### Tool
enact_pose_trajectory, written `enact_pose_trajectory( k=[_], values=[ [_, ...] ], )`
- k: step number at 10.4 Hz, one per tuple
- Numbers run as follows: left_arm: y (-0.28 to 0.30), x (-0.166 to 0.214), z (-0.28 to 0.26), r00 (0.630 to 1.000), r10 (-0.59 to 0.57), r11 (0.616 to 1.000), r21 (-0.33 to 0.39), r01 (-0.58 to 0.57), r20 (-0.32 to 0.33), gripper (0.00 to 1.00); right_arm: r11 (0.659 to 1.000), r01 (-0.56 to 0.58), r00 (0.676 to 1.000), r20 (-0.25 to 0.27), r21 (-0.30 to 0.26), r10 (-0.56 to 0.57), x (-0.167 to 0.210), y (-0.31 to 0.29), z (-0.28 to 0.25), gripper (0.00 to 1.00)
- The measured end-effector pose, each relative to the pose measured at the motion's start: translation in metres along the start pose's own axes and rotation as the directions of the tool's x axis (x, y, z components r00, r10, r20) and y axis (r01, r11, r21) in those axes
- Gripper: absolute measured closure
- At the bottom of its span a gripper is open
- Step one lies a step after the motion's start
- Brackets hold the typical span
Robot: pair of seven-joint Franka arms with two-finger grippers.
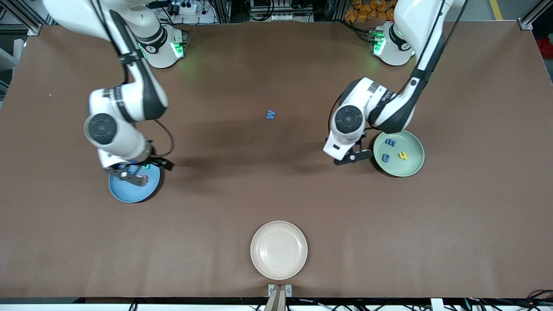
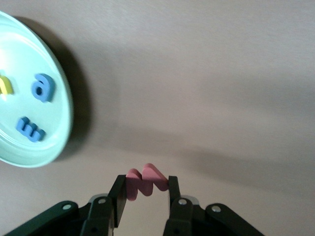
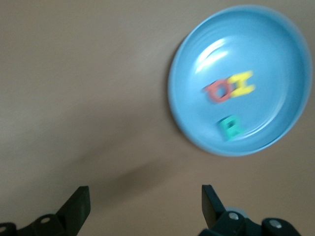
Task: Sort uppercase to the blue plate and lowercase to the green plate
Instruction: 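Release the pink m on the green plate while the right gripper reaches w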
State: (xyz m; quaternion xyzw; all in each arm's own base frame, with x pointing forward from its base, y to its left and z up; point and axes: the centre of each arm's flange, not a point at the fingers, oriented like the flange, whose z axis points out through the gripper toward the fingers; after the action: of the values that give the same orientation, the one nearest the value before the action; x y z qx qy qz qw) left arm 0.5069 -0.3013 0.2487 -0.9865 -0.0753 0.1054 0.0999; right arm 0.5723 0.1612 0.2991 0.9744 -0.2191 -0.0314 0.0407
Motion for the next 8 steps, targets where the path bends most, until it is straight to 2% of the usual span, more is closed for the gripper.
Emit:
enact_pose_trajectory(
  k=[2, 4, 5, 8],
  values=[
    [-0.033, 0.011, 0.003, 0.998, 0.06, 0.998, 0.014, -0.06, 0.006, 0.62, 0.997, -0.059, 0.998, 0.008, 0.052, 0.059, -0.032, -0.04, 0.0, 0.0],
    [-0.068, 0.02, 0.017, 0.995, 0.1, 0.993, 0.063, -0.098, -0.022, 0.62, 0.989, -0.109, 0.994, 0.007, 0.1, 0.109, -0.069, -0.08, 0.001, 0.0],
    [-0.085, 0.025, 0.027, 0.992, 0.125, 0.99, 0.063, -0.123, -0.034, 0.62, 0.985, -0.124, 0.992, 0.01, 0.116, 0.124, -0.091, -0.102, 0.006, 0.0],
    [-0.134, 0.025, 0.054, 0.974, 0.224, 0.972, 0.069, -0.223, -0.018, 0.62, 0.983, -0.133, 0.991, 0.041, 0.123, 0.129, -0.158, -0.148, 0.02, 0.0]
  ],
)
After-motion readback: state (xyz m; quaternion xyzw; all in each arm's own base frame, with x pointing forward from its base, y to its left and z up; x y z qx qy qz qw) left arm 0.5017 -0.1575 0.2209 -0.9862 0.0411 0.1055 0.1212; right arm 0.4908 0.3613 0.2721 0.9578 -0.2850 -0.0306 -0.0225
